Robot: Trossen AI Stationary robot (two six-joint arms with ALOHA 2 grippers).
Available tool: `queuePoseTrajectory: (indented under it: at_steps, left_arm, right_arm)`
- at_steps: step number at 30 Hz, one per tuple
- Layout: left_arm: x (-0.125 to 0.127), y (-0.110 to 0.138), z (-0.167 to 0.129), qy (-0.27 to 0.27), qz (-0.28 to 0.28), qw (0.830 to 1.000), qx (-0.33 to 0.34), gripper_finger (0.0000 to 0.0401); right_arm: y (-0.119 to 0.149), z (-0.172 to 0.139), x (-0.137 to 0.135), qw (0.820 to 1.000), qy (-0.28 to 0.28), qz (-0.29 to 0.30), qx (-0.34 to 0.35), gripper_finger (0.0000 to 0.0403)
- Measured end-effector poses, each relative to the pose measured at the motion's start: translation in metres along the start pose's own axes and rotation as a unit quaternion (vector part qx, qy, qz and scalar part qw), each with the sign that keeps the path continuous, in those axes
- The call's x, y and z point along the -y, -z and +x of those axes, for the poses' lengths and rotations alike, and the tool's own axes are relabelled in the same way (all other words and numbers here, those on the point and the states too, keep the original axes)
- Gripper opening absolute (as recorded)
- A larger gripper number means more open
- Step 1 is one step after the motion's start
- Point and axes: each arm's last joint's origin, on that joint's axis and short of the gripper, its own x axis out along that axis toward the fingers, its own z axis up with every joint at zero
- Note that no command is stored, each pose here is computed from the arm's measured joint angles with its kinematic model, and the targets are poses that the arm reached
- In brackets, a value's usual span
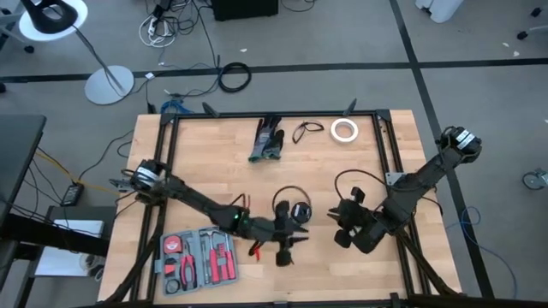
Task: Coil cords
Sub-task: Return to Home Position
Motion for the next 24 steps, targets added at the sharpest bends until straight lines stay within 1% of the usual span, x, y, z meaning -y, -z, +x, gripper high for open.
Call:
queuePoseTrajectory:
  at_steps: [1,3,4,5,6,8,9,11,12,13,14,15,16,17,18,19,20,21,22,24]
  left_arm:
    - [0.006,0.001,-0.003,0.004,0.009,1.000,0.016,0.0099]
    - [0.019,-0.003,-0.010,0.031,0.022,0.997,0.073,0.0099]
    - [0.024,-0.004,-0.014,0.055,0.028,0.993,0.103,0.0099]
    - [0.028,-0.006,-0.019,0.094,0.032,0.986,0.133,0.0099]
    - [0.030,-0.006,-0.023,0.140,0.034,0.976,0.161,0.0099]
    - [0.033,-0.004,-0.033,0.241,0.028,0.948,0.207,0.0099]
    - [0.030,-0.003,-0.036,0.281,0.016,0.934,0.223,0.0099]
    - [0.019,0.001,-0.042,0.330,-0.015,0.912,0.245,0.0099]
    - [0.013,0.004,-0.046,0.352,-0.029,0.901,0.252,0.0099]
    - [0.007,0.007,-0.049,0.368,-0.040,0.892,0.258,0.0099]
    - [0.002,0.010,-0.052,0.382,-0.052,0.885,0.263,0.0099]
    - [-0.002,0.013,-0.055,0.391,-0.059,0.879,0.265,0.0099]
    - [-0.007,0.016,-0.058,0.395,-0.066,0.876,0.269,0.0099]
    - [-0.010,0.020,-0.061,0.399,-0.072,0.873,0.270,0.0099]
    - [-0.012,0.024,-0.063,0.403,-0.072,0.872,0.270,0.0099]
    - [-0.015,0.028,-0.064,0.401,-0.074,0.875,0.263,0.0098]
    - [-0.016,0.030,-0.065,0.399,-0.076,0.877,0.258,0.0098]
    - [-0.018,0.033,-0.067,0.398,-0.081,0.879,0.250,0.0098]
    - [-0.020,0.034,-0.068,0.398,-0.086,0.880,0.245,0.0098]
    - [-0.023,0.036,-0.069,0.396,-0.099,0.881,0.238,0.0098]
  right_arm:
    - [0.001,-0.004,-0.002,1.000,-0.002,-0.013,0.018,0.0061]
    - [0.003,-0.014,-0.009,0.997,-0.015,-0.047,0.060,0.0060]
    - [0.004,-0.019,-0.012,0.995,-0.025,-0.065,0.077,0.0059]
    - [0.003,-0.024,-0.015,0.992,-0.040,-0.078,0.089,0.0059]
    - [0.002,-0.029,-0.017,0.989,-0.055,-0.092,0.099,0.0058]
    - [-0.002,-0.039,-0.021,0.983,-0.096,-0.110,0.111,0.0056]
    - [-0.005,-0.043,-0.023,0.979,-0.127,-0.119,0.110,0.0055]
    - [-0.010,-0.051,-0.029,0.963,-0.202,-0.141,0.107,0.0051]
    - [-0.014,-0.056,-0.032,0.951,-0.246,-0.152,0.108,0.0049]
    - [-0.017,-0.060,-0.035,0.935,-0.294,-0.164,0.109,0.0047]
    - [-0.020,-0.064,-0.038,0.916,-0.342,-0.177,0.113,0.0045]
    - [-0.024,-0.067,-0.041,0.893,-0.390,-0.191,0.117,0.0043]
    - [-0.026,-0.070,-0.044,0.865,-0.439,-0.209,0.121,0.0041]
    - [-0.028,-0.073,-0.046,0.832,-0.490,-0.231,0.124,0.0039]
    - [-0.030,-0.076,-0.048,0.797,-0.533,-0.253,0.130,0.0037]
    - [-0.031,-0.078,-0.048,0.767,-0.566,-0.270,0.134,0.0035]
    - [-0.033,-0.078,-0.047,0.747,-0.587,-0.282,0.133,0.0033]
    - [-0.033,-0.078,-0.045,0.741,-0.592,-0.288,0.129,0.0032]
    - [-0.035,-0.077,-0.042,0.744,-0.589,-0.288,0.126,0.0032]
    - [-0.038,-0.073,-0.038,0.758,-0.573,-0.287,0.121,0.0031]
